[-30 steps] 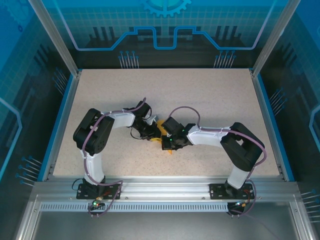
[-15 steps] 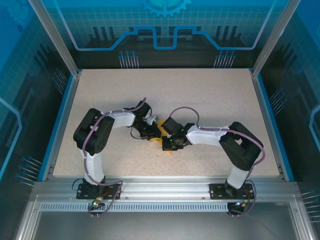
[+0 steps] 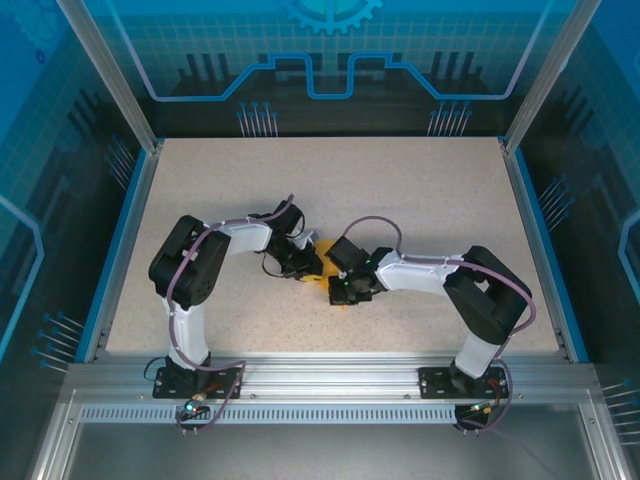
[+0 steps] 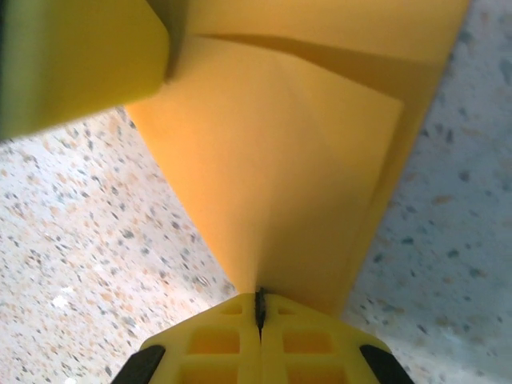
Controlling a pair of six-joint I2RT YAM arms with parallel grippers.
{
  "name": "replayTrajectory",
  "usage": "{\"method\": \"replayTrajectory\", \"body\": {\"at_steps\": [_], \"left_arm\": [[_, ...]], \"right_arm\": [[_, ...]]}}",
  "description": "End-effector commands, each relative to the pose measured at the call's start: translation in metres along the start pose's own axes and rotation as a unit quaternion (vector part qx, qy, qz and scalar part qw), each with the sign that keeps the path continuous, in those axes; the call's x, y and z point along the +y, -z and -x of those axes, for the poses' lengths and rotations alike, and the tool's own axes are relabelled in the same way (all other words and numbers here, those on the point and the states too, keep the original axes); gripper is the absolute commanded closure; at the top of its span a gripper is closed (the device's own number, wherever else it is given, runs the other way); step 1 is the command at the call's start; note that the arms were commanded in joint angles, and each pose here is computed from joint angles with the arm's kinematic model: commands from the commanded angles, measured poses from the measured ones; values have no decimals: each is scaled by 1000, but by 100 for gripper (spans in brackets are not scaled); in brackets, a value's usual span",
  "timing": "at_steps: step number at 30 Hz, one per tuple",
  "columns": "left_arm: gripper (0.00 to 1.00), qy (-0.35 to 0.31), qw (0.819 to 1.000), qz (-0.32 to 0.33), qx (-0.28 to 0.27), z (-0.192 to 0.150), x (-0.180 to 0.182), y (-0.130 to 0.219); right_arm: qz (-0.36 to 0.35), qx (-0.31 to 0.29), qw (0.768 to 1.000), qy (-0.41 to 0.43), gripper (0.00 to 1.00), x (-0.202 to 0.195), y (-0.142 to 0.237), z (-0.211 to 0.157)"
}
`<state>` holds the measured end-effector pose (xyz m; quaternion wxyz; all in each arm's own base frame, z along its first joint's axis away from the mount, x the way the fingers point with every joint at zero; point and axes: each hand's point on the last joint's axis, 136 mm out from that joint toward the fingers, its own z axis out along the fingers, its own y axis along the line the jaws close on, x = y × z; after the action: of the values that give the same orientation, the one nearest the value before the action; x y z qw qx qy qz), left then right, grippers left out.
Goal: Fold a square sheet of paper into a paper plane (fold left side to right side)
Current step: Third fold the triangle at the center of the table.
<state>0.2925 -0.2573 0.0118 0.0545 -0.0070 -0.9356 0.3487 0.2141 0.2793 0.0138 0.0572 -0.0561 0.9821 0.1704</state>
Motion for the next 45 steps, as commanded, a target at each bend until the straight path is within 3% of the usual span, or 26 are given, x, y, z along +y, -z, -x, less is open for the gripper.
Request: {"method": "replayTrajectory", "body": {"at_steps": [1,15,23,28,36,45], "left_arm": [[82,22,996,88,6,-4,49,-18],[82,23,996,91,7,-4,49,-18],[82,18,996,86,4,-4,42,-17],[82,16,996,87,4,-4,40,-17],[82,13,996,84,2,-3,35,-16],[77,-13,998,59,-22,9,6,3]], "right_arm": [[-41,42,998,-6,100,-25,2,-28],[-39,64,997,-12,100,-38,4,-50],[39,-13,999,4,100,-4,37,-12],[77,-26,997,5,100,14,31,3],[57,-8,998,-15,100,2,6,7],[3,42,999,-30,100,-31,-10,-22]]}}
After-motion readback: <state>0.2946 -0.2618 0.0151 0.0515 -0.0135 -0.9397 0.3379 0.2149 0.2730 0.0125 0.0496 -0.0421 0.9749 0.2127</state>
